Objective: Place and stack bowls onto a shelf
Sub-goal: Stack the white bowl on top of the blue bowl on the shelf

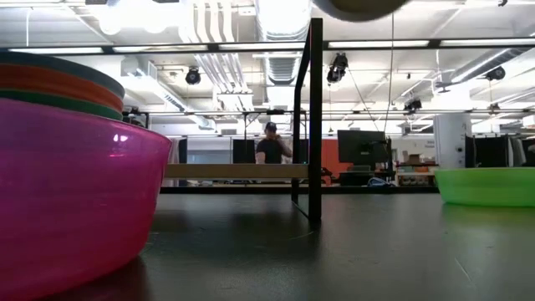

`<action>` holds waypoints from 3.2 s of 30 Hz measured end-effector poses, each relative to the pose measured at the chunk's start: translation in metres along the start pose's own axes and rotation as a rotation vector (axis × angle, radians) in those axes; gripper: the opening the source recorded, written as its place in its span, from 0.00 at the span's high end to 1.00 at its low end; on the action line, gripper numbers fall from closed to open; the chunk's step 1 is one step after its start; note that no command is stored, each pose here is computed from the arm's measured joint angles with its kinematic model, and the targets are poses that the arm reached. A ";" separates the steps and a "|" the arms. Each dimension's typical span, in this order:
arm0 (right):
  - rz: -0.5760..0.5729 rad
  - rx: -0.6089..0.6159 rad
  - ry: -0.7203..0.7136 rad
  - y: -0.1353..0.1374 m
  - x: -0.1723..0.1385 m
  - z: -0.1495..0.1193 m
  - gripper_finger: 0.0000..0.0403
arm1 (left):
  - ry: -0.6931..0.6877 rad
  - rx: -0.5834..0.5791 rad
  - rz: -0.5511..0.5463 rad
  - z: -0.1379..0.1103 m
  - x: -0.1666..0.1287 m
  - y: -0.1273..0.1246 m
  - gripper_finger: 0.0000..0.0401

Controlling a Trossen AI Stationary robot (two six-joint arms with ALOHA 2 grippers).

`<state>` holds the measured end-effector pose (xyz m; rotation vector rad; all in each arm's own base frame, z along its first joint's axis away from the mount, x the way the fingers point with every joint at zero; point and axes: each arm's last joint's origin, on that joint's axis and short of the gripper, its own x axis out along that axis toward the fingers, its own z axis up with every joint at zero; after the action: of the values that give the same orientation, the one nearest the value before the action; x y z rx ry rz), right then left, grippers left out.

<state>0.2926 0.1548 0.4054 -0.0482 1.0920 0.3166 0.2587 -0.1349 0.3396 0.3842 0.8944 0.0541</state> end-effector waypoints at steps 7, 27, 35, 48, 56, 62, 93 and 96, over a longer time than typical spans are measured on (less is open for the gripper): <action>-0.004 -0.229 -0.022 -0.020 -0.012 0.006 0.98 | -0.112 0.079 0.190 0.016 -0.012 0.010 0.66; -0.106 -0.528 0.078 -0.097 0.000 0.013 0.98 | -0.172 0.130 0.100 0.038 -0.049 0.042 0.66; -0.143 -0.701 0.185 -0.102 0.026 0.018 0.98 | -0.193 0.124 0.034 0.040 -0.048 0.041 0.66; -0.169 -0.855 0.119 -0.103 0.026 0.035 0.98 | -0.151 0.182 0.010 0.041 -0.021 0.033 0.66; -0.174 -0.883 0.106 -0.102 0.023 0.036 0.98 | -0.130 0.217 0.027 0.043 -0.011 0.032 0.66; -0.186 -0.947 0.080 -0.101 0.023 0.039 0.98 | -0.119 0.192 0.035 0.043 -0.008 0.037 0.66; -0.234 -0.699 -0.053 -0.100 0.014 0.047 0.80 | -0.122 0.073 -0.060 0.045 0.002 0.051 1.00; -0.232 -0.653 -0.059 -0.099 0.010 0.046 0.78 | -0.111 0.053 -0.052 0.044 0.005 0.055 1.00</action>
<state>0.3635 0.0710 0.4063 -0.7365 0.8768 0.4500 0.3020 -0.0960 0.3804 0.4088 0.7968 -0.0388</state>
